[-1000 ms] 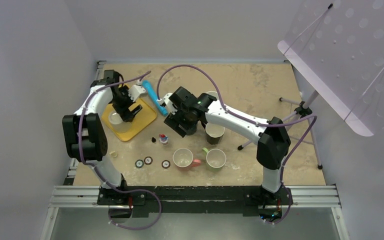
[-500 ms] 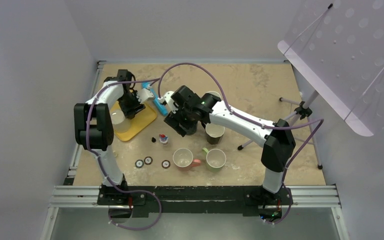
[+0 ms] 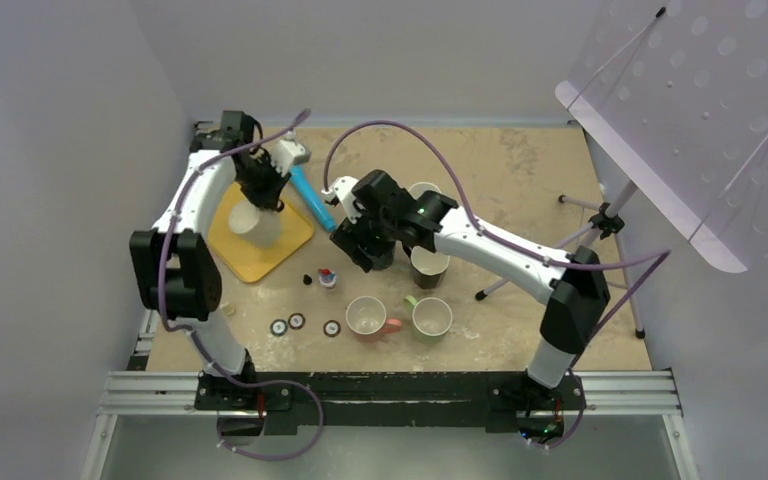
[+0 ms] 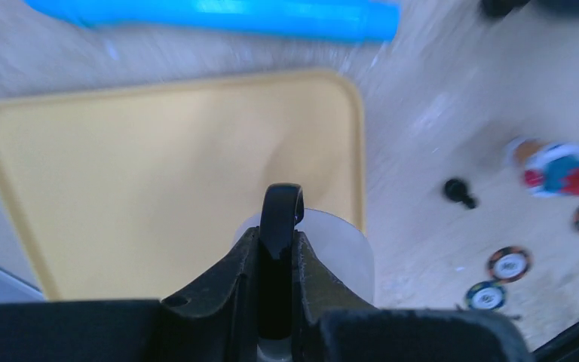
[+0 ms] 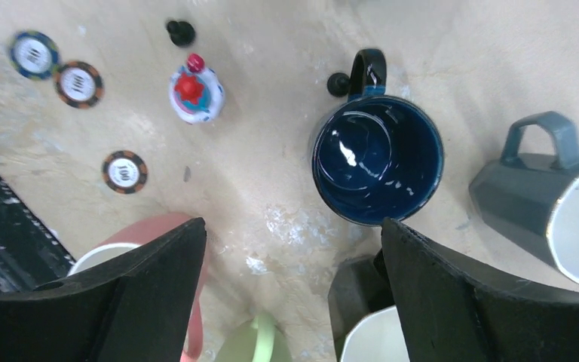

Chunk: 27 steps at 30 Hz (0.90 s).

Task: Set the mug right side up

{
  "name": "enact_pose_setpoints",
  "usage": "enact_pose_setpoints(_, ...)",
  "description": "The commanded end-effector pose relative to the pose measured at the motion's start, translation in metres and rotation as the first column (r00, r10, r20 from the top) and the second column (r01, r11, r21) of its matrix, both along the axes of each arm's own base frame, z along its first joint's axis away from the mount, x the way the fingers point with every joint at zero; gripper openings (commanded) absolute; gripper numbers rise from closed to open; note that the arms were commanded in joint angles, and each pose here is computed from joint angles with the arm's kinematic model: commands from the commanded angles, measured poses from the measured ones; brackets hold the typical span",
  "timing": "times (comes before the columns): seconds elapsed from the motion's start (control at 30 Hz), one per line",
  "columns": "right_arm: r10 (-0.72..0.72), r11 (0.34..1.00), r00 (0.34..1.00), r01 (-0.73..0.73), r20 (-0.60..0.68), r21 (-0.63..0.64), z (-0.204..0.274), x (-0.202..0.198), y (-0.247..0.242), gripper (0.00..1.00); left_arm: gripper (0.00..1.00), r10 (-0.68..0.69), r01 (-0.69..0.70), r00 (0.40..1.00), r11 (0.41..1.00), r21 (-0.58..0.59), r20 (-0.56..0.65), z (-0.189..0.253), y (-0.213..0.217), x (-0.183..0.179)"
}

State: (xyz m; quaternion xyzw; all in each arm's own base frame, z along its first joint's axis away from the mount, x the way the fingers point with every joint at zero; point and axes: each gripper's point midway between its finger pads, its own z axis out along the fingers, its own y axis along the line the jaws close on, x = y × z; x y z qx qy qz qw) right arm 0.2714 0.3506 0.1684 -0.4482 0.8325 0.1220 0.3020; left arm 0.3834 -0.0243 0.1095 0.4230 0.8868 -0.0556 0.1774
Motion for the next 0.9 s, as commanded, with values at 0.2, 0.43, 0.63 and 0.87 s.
enact_pose_setpoints(0.2,0.118,0.560,0.945,-0.316,0.304,0.766,0.210,-0.060,0.046,0.98,0.00,0.122,0.120,0.955,0.675,-0.728,0.271,0.279,-0.119,-0.087)
enact_pose_setpoints(0.43,0.245,0.391,0.936,-0.334,0.253,0.858,0.228,-0.078,0.075,0.90,0.00,0.064,0.232,0.946,0.550,-0.802,0.318,0.318,-0.138,-0.132)
enact_pose_setpoints(0.63,0.356,0.225,0.885,-0.393,0.300,0.891,0.255,-0.099,0.085,0.40,0.00,0.030,0.310,0.924,0.527,-0.791,0.382,0.318,-0.148,-0.149)
enact_pose_setpoints(0.87,0.065,0.551,0.962,-0.257,0.266,0.794,0.224,-0.046,0.054,0.00,0.99,0.148,0.148,0.922,0.717,-0.681,0.357,0.276,-0.117,-0.120)
